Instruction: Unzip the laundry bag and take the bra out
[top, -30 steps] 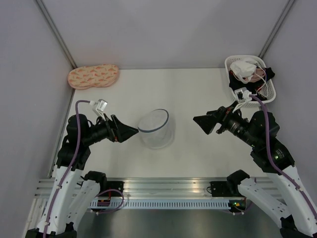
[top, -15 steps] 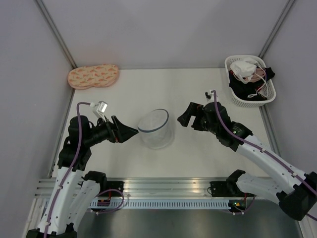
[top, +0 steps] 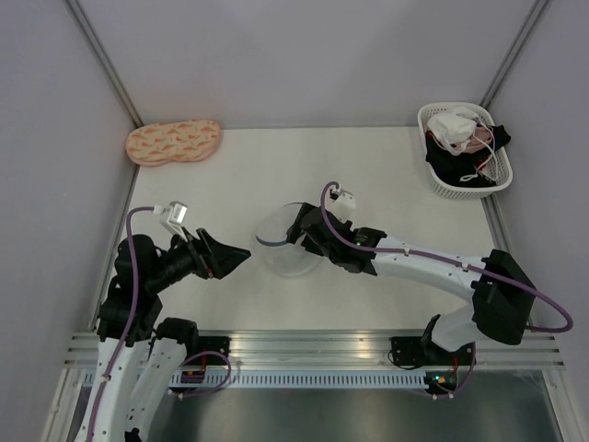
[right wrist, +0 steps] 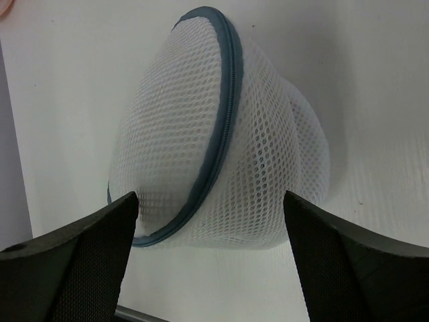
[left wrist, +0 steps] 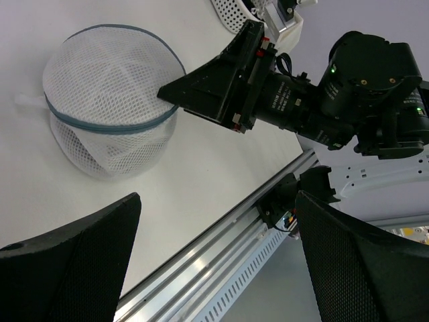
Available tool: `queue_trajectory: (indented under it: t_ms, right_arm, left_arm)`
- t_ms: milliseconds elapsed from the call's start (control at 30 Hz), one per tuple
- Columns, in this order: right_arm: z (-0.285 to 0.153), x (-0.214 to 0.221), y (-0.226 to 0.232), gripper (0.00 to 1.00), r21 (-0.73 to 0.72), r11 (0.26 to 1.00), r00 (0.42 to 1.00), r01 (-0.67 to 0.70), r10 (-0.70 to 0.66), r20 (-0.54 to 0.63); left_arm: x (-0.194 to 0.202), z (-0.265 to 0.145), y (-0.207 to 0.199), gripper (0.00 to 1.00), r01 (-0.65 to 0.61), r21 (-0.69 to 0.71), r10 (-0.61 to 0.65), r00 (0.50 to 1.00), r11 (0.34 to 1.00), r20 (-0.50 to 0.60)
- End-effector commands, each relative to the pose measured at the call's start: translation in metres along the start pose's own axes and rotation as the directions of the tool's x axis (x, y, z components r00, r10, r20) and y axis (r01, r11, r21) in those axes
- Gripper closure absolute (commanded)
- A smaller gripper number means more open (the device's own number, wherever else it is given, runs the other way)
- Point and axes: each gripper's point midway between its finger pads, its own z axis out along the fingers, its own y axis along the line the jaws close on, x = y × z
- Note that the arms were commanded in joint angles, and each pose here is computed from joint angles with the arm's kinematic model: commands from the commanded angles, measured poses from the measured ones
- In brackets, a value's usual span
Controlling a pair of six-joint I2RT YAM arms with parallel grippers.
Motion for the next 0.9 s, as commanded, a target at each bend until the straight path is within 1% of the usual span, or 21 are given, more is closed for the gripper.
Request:
queue_trajectory:
  t_ms: [0,67,133,167,200,233,267,300,333,400,433,500,533,600,633,700,733,767,800,833,867]
  right_arm:
    - [0.011,-0.019,0.015,0.07,-0.014,0.99,0.985,-0.14,0.141,0.103]
    - [0.016,-0.019,0.015,0.12,-0.007,0.99,0.983,-0.141,0.141,0.115]
    - [0.021,-0.021,0.012,0.25,0.008,0.993,0.983,-0.121,0.119,0.143]
    - [0.023,-0.022,0.015,0.34,-0.006,0.993,0.982,-0.115,0.115,0.15]
    - [0.025,-0.022,0.013,0.69,-0.003,0.996,0.985,-0.089,0.089,0.146]
    - [0.026,-0.023,0.013,0.88,-0.002,0.997,0.986,-0.08,0.079,0.145]
    - [0.026,-0.023,0.007,1.0,0.015,0.998,0.988,-0.062,0.059,0.14]
    - [0.023,-0.03,0.005,1.0,0.019,0.998,0.987,-0.059,0.056,0.149]
    - [0.02,-0.03,0.003,1.0,0.018,1.0,0.99,-0.006,0.004,0.142]
    - [0.016,-0.034,0.005,1.0,-0.031,0.999,0.993,0.042,-0.038,0.115]
    - [0.012,-0.02,0.014,1.0,-0.121,0.984,0.991,0.133,-0.132,0.018]
    - [0.012,-0.027,0.007,1.0,-0.164,0.971,0.982,0.173,-0.182,-0.042]
    - [0.008,-0.019,0.0,1.0,-0.195,0.953,0.961,0.233,-0.257,-0.106]
    - [0.001,-0.034,-0.009,1.0,-0.226,0.94,0.952,0.256,-0.286,-0.111]
    - [-0.004,-0.027,-0.016,1.0,-0.253,0.932,0.939,0.259,-0.304,-0.159]
    - [-0.01,-0.047,-0.026,1.0,-0.293,0.938,0.959,0.186,-0.239,-0.156]
    - [-0.014,-0.058,-0.016,0.99,-0.369,0.92,0.972,0.135,-0.196,-0.133]
    - [-0.021,-0.055,-0.025,1.0,-0.436,0.9,0.972,0.028,-0.126,-0.198]
    - [-0.027,-0.057,-0.021,1.0,-0.502,0.864,0.972,-0.038,-0.085,-0.22]
    - [-0.036,-0.061,-0.018,1.0,-0.605,0.792,0.975,-0.079,-0.065,-0.213]
    - [-0.045,-0.061,-0.011,0.99,-0.64,0.747,0.963,-0.18,0.001,-0.269]
  left_arm:
    - [-0.003,-0.011,-0.006,0.0,0.02,-0.029,-0.019,0.999,0.999,0.027]
    - [-0.003,-0.012,-0.005,0.0,0.025,-0.036,-0.024,0.999,0.999,0.026]
    - [-0.002,-0.011,-0.003,0.01,0.032,-0.043,-0.03,0.999,0.999,0.029]
    - [-0.001,-0.011,-0.002,0.0,0.036,-0.046,-0.034,0.999,0.998,0.03]
    - [-0.001,-0.011,-0.002,0.0,0.036,-0.047,-0.035,0.999,0.998,0.032]
    - [-0.001,-0.011,-0.001,0.0,0.036,-0.047,-0.035,0.999,0.998,0.032]
    - [-0.001,-0.012,-0.001,0.01,0.036,-0.047,-0.035,0.999,0.998,0.032]
    - [-0.001,-0.012,-0.002,0.0,0.035,-0.044,-0.033,0.999,0.998,0.033]
    - [-0.001,-0.012,-0.002,0.0,0.033,-0.046,-0.031,0.999,0.998,0.038]
    - [-0.001,-0.012,0.001,0.0,0.034,-0.056,-0.032,0.999,0.998,0.04]
    - [-0.001,-0.011,0.002,0.0,0.036,-0.061,-0.034,0.999,0.997,0.041]
    - [-0.001,-0.009,0.009,0.0,0.048,-0.087,-0.044,0.998,0.995,0.047]
    - [-0.002,-0.008,0.011,0.0,0.05,-0.094,-0.045,0.998,0.994,0.049]
    - [0.002,-0.002,0.024,0.0,0.065,-0.123,-0.058,0.997,0.99,0.053]
    - [-0.001,0.002,0.028,0.0,0.068,-0.122,-0.06,0.996,0.99,0.066]
    - [0.01,0.014,0.04,0.0,0.108,-0.115,-0.104,0.994,0.987,0.047]
    - [0.005,0.02,0.041,0.0,0.105,-0.088,-0.099,0.992,0.991,0.073]
    - [0.019,0.029,0.051,0.0,0.15,-0.075,-0.147,0.988,0.986,0.044]
    - [0.022,0.034,0.053,0.0,0.162,-0.054,-0.16,0.986,0.985,0.041]
    - [0.013,0.04,0.047,0.01,0.162,0.005,-0.162,0.984,0.987,0.072]
    - [0.027,0.046,0.052,0.0,0.189,0.035,-0.191,0.981,0.981,0.038]
